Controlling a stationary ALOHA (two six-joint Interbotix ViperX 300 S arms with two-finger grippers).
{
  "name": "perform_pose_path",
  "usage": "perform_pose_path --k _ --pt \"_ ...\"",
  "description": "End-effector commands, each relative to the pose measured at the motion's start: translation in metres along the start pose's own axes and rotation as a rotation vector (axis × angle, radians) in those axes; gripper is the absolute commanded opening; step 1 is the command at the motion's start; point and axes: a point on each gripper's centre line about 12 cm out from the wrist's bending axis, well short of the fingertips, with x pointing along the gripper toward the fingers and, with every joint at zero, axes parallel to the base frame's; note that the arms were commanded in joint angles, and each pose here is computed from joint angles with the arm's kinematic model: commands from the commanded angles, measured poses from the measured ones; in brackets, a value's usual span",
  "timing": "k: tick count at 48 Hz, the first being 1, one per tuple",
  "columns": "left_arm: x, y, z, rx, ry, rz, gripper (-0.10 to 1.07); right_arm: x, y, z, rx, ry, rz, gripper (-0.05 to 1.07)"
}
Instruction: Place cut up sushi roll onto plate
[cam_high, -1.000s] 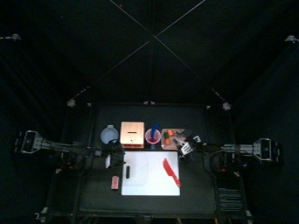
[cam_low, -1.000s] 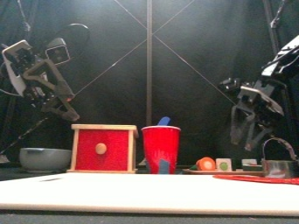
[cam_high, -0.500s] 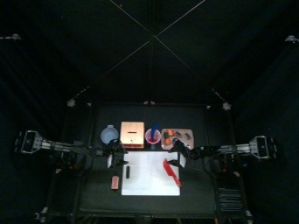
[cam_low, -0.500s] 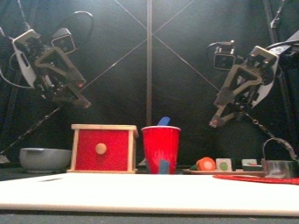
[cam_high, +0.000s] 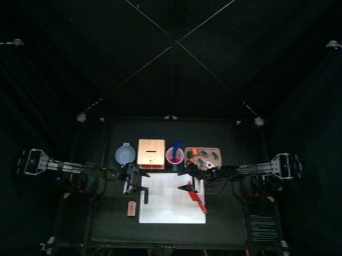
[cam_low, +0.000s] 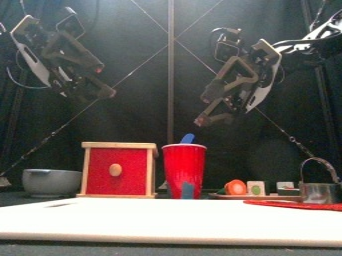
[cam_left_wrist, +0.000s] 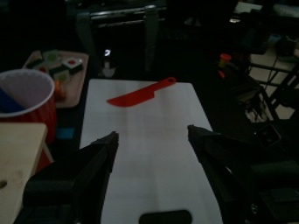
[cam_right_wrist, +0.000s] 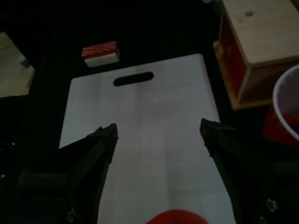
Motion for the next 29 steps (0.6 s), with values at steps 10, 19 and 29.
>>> perform_pose_path --k 10,19,29 --pt "0.0005 0.0018 0.0048 0.007 -0.025 0.015 0.97 -0.0048 0.0046 0.0194 -0.009 -0.084 0.01 1.03" --pt "0.0004 0.003 0.0049 0.008 -0.025 0.019 0.97 -0.0045 0.0047 0.0186 -0.003 -0.084 0.01 1.03" --pt "-0.0005 0.0058 0.0032 0.006 -0.021 0.03 0.97 -0.0049 0.004 0.0168 -0.002 -0.08 0.008 1.03"
